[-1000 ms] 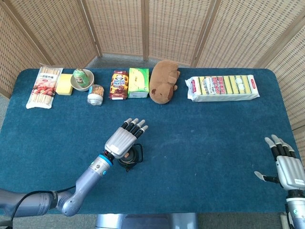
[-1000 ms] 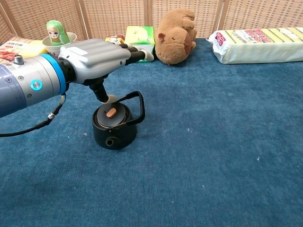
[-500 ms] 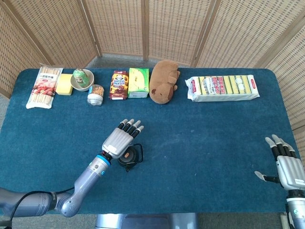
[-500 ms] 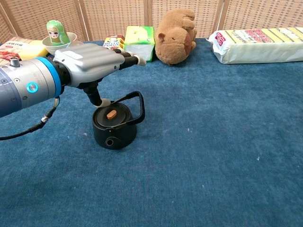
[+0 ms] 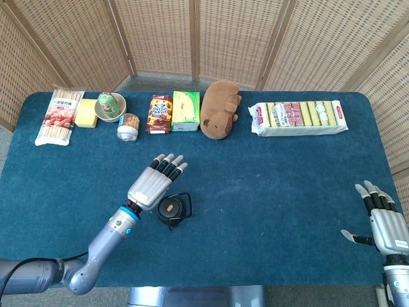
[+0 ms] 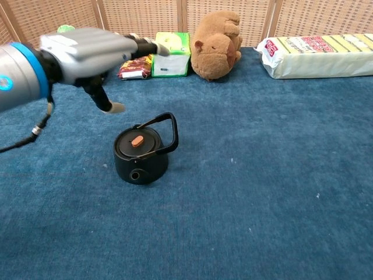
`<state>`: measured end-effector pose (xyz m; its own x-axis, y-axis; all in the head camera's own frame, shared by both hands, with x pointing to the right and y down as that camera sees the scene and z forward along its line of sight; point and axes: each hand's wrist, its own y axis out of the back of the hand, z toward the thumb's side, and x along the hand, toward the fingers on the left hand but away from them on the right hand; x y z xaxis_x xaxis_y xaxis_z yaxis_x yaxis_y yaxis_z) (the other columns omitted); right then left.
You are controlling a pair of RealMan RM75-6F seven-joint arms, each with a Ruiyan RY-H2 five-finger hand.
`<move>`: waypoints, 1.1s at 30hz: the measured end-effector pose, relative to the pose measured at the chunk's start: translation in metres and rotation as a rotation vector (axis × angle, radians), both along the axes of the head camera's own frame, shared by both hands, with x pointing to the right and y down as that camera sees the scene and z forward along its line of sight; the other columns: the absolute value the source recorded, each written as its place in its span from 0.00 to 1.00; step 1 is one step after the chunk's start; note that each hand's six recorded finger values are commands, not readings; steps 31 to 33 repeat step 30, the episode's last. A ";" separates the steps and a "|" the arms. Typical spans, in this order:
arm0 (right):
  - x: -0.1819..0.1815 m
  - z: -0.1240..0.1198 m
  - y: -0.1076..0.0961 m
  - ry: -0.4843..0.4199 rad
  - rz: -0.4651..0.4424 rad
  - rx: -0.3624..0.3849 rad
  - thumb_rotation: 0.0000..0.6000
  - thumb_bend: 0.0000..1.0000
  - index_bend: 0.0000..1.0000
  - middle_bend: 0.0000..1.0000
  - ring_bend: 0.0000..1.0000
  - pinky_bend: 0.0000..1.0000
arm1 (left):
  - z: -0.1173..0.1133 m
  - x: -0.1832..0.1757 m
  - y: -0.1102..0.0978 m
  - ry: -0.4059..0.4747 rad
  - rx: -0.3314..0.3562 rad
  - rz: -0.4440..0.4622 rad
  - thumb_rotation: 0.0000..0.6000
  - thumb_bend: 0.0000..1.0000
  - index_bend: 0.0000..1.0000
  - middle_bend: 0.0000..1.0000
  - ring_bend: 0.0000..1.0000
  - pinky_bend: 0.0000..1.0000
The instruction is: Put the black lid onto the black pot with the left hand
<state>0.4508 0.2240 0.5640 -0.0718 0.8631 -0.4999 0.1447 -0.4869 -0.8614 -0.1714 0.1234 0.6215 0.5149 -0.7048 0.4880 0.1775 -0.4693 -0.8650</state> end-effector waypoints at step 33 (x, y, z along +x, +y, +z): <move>-0.008 -0.012 -0.005 0.036 -0.046 0.123 0.87 0.00 0.05 0.00 0.03 0.00 | -0.071 -0.282 0.079 -0.039 0.060 -0.513 1.00 0.07 0.00 0.00 0.00 0.09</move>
